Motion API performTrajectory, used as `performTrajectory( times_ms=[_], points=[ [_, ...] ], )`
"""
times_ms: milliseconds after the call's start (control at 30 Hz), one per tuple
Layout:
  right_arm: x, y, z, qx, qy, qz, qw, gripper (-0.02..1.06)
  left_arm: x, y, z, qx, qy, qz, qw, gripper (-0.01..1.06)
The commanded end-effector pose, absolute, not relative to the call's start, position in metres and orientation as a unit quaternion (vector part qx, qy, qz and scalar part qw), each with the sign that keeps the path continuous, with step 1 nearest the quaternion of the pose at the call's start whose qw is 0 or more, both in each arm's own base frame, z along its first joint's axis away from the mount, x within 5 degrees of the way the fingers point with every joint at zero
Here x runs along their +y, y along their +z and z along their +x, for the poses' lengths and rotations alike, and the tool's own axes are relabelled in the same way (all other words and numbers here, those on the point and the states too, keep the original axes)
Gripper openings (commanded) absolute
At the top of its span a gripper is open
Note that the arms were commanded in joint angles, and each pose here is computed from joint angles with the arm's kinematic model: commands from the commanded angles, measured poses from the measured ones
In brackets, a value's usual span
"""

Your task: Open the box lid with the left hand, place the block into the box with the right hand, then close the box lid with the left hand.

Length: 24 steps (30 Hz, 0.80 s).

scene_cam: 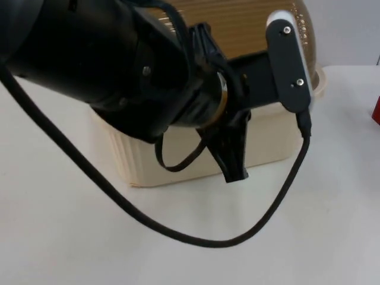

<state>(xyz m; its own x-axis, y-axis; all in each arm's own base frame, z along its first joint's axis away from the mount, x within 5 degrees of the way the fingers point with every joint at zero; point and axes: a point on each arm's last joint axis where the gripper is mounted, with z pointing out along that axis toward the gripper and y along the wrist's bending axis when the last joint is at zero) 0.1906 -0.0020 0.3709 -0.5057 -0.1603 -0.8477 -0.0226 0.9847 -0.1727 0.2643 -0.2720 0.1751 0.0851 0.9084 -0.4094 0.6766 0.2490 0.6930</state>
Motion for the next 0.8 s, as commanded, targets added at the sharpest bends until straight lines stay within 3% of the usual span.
performTrajectory(
  times_ms=[0, 133, 767],
  points=[
    [-0.002, 0.376, 0.191, 0.858, -0.077, -0.06, 0.505, 1.05, -0.273, 0.172, 0.269, 0.655, 0.142, 0.607, 0.426, 0.0],
    [-0.002, 0.376, 0.191, 0.858, -0.077, -0.06, 0.505, 1.05, -0.272, 0.156, 0.272, 0.629, 0.179, 0.642, 0.4, 0.0],
    [-0.002, 0.376, 0.191, 0.858, -0.077, -0.06, 0.505, 1.05, -0.265, 0.154, 0.279, 0.628, 0.231, 0.63, 0.393, 0.0]
  ],
)
